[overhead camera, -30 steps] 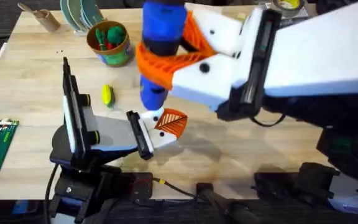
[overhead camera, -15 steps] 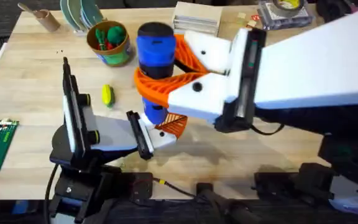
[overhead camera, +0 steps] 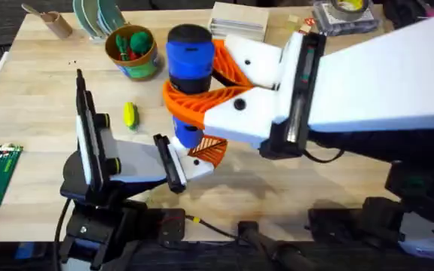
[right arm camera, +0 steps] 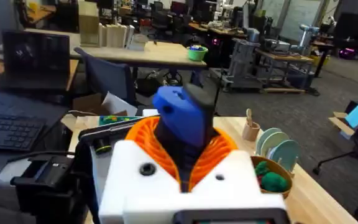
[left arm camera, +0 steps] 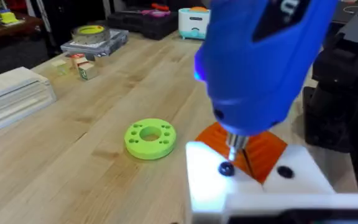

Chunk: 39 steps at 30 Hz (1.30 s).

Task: Pick up the gripper from the table and insert it into the empty holder that is missing its gripper. Then pick up a screw, insert it into the mounting hole, and use the screwdriver to tighten it. Finally, clean up the table by picking up the vegetable and placing it into the bucket.

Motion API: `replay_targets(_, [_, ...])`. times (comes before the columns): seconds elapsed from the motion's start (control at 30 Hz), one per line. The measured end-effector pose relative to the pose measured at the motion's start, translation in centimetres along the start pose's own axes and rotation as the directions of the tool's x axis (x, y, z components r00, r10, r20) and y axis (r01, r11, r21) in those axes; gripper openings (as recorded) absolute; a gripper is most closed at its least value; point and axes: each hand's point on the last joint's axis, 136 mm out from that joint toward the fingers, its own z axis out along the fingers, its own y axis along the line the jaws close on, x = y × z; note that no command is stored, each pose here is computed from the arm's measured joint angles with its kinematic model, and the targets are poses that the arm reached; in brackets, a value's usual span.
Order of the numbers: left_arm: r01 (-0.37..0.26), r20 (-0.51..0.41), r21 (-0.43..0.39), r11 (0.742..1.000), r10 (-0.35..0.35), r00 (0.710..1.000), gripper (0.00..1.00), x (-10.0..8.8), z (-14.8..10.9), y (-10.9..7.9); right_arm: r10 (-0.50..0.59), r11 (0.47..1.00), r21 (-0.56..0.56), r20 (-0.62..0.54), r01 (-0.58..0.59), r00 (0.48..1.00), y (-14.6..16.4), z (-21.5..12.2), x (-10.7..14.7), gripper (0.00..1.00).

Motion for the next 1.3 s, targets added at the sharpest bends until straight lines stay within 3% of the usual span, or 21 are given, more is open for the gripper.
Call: replay_targets(1.3, [0.005, 0.000, 0.000, 1.000, -0.005, 1.000, 0.003, 0.0, 0.0, 0.0, 0.010, 1.000, 0.002, -0.016, -0.010, 1.000, -0.2, 0.8, 1.0, 0.038])
